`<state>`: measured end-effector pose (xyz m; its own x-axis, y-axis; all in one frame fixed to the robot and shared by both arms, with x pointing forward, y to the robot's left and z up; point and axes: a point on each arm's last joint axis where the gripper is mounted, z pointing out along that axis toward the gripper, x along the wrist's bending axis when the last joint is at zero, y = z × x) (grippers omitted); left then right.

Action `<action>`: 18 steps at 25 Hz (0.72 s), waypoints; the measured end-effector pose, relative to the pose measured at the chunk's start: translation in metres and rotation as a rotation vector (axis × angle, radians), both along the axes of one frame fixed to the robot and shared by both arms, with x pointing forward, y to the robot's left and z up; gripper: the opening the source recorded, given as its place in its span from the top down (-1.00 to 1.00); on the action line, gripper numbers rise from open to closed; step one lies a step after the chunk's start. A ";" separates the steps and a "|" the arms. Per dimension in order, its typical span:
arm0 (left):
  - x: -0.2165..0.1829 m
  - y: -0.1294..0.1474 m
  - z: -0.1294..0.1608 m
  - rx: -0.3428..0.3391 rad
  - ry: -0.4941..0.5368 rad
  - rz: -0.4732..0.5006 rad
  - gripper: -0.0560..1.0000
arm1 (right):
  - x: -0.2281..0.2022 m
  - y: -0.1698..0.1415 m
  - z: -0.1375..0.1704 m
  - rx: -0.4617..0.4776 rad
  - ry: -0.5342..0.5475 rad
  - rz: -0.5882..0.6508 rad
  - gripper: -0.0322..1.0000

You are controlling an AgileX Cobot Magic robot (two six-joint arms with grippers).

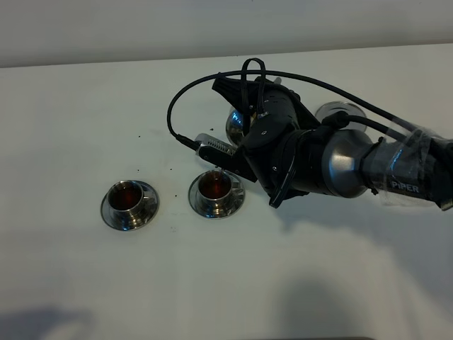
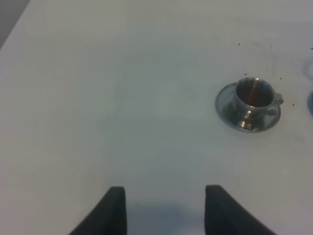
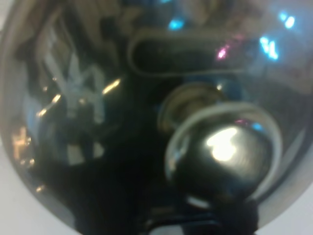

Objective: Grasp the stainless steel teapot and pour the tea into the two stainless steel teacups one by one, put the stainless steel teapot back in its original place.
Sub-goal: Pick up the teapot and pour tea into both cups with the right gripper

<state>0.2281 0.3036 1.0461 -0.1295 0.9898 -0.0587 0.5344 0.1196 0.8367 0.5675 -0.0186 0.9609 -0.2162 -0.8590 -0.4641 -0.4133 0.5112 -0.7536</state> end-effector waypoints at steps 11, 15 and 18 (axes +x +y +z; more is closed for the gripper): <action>0.000 0.000 0.000 0.000 0.000 0.000 0.12 | -0.002 0.002 0.001 -0.011 -0.012 0.006 0.59; 0.000 0.000 0.000 -0.001 0.000 0.001 0.12 | -0.002 0.002 0.001 -0.011 -0.013 0.006 0.59; 0.000 0.000 0.000 -0.001 0.000 0.001 0.12 | -0.002 0.002 0.001 -0.012 -0.013 0.007 0.59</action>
<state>0.2281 0.3036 1.0461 -0.1301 0.9897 -0.0596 0.5344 0.1206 0.8366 0.5657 -0.0164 0.9619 -0.2041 -0.8660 -0.4565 -0.4068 0.4992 -0.7651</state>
